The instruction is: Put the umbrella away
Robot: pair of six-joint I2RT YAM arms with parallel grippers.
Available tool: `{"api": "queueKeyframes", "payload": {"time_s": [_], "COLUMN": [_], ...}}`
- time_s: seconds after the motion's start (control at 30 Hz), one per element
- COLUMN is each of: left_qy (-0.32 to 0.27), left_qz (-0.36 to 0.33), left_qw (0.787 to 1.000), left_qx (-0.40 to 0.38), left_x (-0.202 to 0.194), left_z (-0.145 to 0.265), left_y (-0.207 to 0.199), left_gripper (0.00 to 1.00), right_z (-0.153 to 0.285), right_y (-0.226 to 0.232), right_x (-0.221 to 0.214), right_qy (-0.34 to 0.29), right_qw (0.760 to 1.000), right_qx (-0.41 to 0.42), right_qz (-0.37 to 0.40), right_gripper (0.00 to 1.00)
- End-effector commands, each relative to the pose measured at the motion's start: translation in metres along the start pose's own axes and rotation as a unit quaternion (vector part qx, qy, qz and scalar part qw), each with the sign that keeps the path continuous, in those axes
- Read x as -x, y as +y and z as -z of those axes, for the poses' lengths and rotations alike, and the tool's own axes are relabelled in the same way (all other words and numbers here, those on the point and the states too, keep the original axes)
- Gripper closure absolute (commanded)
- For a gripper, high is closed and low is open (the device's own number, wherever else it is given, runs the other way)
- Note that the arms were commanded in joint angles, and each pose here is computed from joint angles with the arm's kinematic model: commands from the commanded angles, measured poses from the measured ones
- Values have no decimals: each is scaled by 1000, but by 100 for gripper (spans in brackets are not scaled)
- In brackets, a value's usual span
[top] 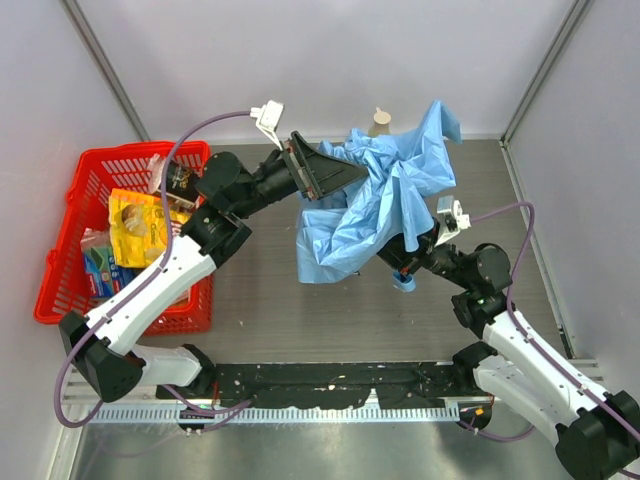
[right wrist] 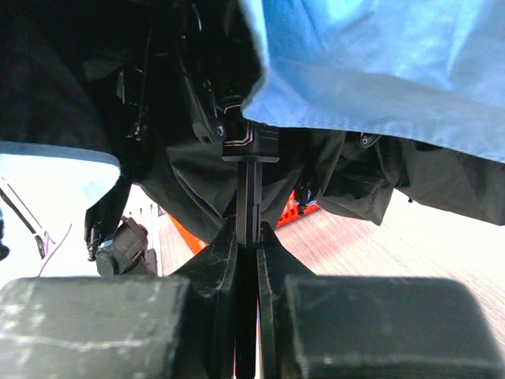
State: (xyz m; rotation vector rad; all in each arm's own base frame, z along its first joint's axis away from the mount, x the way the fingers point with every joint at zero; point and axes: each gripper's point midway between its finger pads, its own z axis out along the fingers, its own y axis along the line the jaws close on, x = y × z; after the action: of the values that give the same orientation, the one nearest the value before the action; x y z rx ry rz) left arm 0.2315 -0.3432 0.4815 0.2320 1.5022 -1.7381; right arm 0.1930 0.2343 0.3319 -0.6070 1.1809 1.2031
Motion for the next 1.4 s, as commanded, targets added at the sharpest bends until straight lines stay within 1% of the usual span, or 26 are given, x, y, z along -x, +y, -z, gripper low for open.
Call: {"api": "queueKeyframes", "payload": {"time_s": [0.0,0.03,0.1,0.23,0.43,0.57,0.67,0.73,0.87,0.93,1.07,1.17,1.2,1.23,1.3,1.37], "left_qy": [-44,-50,-40,-19,-38,-46,-51,-42,-44,-49,-41,-40,-42,-43,-41,-26], "left_qz": [-20,-14,-10,-35,-66,-78,-68,-57,-39,-35,-64,-80,-81,-82,-77,-76], "left_qw": [998,998,998,999,997,996,996,997,998,998,997,995,995,995,995,996], "left_qx": [-49,-46,-39,-17,-15,-6,-8,-16,15,18,13,35,40,43,49,44], "left_x": [24,26,25,15,5,8,15,15,13,14,4,5,6,7,7,3], "left_z": [4,2,-2,6,38,45,35,25,10,3,-11,-17,-18,-21,-26,-33], "left_y": [-36,-34,-30,-22,-24,-28,-30,-30,-11,-9,-18,-12,-9,-7,-2,-1], "left_gripper": [0,0,0,0,0,0,0,0,0,0,0,0,5,17,35,58], "right_z": [-7,-8,-8,-7,-7,-10,-13,-13,-15,-16,-16,-15,-15,-15,-15,-14], "right_y": [21,20,21,24,23,21,22,20,21,19,13,13,14,15,14,12], "right_x": [38,37,40,49,49,47,50,51,53,51,47,47,45,46,43,40], "right_qy": [-37,-31,-34,-43,-42,-32,-31,-32,-30,-21,-6,-2,0,0,4,10], "right_qw": [997,997,997,996,996,996,996,996,996,996,997,996,996,996,996,997], "right_qx": [41,40,38,35,34,36,40,37,38,35,20,20,23,25,24,21], "right_qz": [53,54,58,65,68,71,73,75,75,75,80,85,84,85,83,80], "right_gripper": [99,99,99,99,99,99,99,99,99,99,99,99,99,99,99,99]}}
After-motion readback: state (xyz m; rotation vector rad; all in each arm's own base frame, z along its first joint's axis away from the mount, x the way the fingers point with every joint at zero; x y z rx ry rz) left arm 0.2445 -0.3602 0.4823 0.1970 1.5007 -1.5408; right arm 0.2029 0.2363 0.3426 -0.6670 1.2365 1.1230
